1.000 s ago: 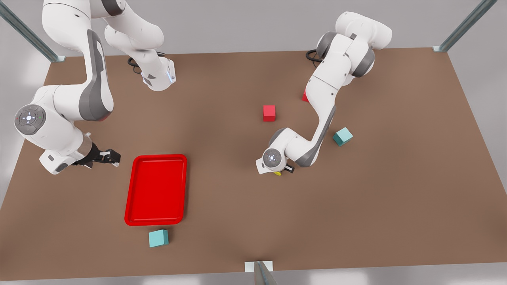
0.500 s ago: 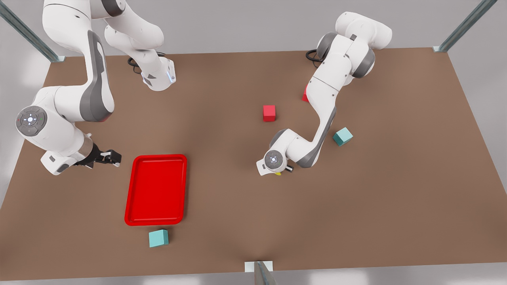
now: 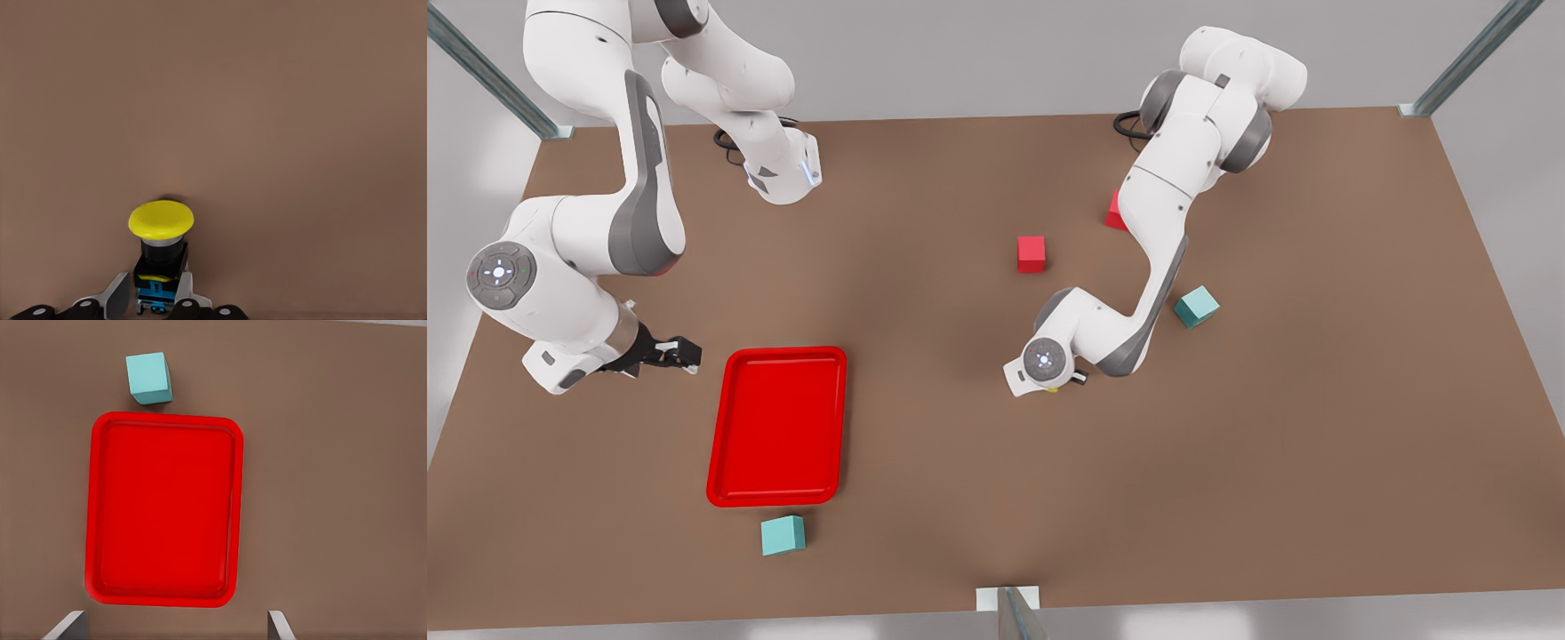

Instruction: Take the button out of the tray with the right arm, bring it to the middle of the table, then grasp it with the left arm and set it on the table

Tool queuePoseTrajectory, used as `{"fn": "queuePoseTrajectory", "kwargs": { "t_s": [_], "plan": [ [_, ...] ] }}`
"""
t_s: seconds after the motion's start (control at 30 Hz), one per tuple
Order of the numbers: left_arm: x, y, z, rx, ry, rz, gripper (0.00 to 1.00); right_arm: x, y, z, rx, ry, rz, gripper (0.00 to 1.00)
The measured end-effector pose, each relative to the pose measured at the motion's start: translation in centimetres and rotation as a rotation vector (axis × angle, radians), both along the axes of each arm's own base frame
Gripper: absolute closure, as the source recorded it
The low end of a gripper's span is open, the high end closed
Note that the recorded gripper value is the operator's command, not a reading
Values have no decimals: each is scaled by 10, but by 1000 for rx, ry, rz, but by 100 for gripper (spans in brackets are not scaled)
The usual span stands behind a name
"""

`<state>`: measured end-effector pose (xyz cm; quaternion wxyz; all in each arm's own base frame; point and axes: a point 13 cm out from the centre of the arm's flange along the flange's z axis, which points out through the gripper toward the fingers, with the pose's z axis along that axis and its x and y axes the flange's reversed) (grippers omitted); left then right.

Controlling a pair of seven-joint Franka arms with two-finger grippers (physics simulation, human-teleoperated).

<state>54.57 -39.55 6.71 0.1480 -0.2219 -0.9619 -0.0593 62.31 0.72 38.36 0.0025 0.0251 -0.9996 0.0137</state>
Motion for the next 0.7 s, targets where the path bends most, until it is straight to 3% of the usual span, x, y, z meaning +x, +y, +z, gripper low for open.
{"fn": "queuePoseTrajectory", "kwargs": {
  "t_s": [0.03,0.3,0.43,0.47,0.6,0.7],
  "plan": [
    [-1,0,-1,2,3,2,1,0,0,0,0,0,0,0],
    [-5,4,-12,14,17,11,1,0,0,0,0,2,3,0],
    [-5,4,-19,11,12,14,6,-1,0,-2,0,4,4,0],
    [-4,3,-20,9,10,15,10,-1,0,-2,0,5,4,0],
    [-3,2,-21,5,3,18,43,-1,1,-3,0,8,7,0],
    [-1,2,-21,2,0,23,59,-2,2,-5,0,14,9,0]
  ]
}}
